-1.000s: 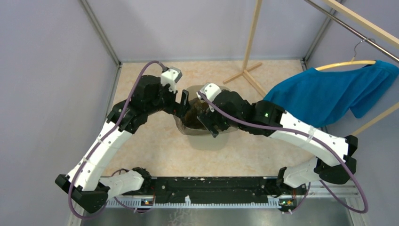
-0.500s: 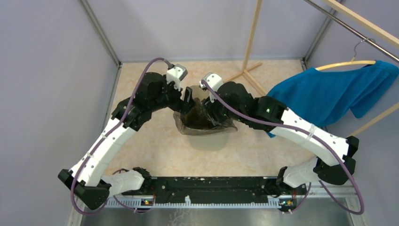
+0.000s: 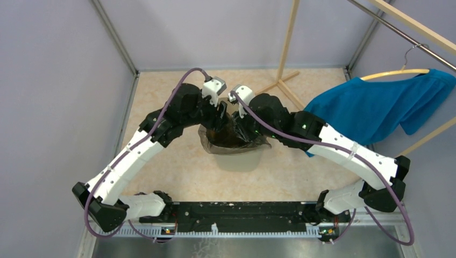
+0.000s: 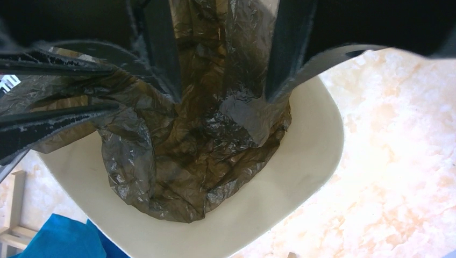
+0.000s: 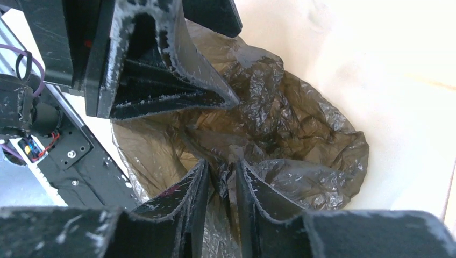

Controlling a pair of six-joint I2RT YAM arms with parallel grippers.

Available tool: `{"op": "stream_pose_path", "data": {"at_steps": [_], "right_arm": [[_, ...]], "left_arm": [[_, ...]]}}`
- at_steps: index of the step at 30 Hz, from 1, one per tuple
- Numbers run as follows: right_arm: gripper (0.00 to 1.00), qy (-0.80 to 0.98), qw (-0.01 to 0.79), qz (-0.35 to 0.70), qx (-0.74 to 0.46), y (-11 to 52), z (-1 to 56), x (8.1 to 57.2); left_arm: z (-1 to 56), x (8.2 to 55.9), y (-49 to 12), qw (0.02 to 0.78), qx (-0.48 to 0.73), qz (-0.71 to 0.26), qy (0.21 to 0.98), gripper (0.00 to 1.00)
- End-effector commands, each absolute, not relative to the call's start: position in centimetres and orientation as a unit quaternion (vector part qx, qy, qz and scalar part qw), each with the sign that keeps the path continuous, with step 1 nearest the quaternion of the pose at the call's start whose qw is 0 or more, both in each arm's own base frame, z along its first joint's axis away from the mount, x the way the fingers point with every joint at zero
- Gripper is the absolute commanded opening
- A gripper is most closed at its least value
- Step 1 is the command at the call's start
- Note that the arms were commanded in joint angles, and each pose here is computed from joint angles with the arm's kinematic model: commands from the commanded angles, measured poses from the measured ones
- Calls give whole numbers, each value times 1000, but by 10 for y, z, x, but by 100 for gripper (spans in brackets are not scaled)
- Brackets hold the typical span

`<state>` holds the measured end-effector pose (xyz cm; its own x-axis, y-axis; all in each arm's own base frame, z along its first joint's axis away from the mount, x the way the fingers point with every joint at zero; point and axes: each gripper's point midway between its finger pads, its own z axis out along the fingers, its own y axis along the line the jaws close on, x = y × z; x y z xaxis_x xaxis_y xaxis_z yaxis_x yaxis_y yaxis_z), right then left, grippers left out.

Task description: Put the trash bags into the trash bin

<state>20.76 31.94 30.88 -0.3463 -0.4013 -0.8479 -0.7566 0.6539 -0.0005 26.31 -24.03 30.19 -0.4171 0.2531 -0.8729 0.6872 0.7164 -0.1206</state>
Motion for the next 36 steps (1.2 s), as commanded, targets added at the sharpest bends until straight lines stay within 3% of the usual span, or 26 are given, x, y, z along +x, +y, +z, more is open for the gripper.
{"op": "stream_pose_path", "data": {"at_steps": [1, 10, 19, 27, 36], "right_arm": [[22, 784, 468, 224, -340, 313, 328, 209], [1, 787, 499, 213, -294, 285, 336, 214], [0, 794, 549, 174, -196, 231, 332, 231], [0, 782, 593, 181, -64, 181, 324, 261], [0, 767, 617, 176, -4, 167, 303, 292]], "left_arm": [[320, 271, -240, 482, 282, -226, 798, 59], [324, 281, -214, 509, 234, -172, 810, 33], [332, 284, -176, 566, 134, -132, 803, 0], [326, 291, -155, 598, 58, -114, 792, 0], [305, 318, -139, 573, -18, -107, 812, 0]]}}
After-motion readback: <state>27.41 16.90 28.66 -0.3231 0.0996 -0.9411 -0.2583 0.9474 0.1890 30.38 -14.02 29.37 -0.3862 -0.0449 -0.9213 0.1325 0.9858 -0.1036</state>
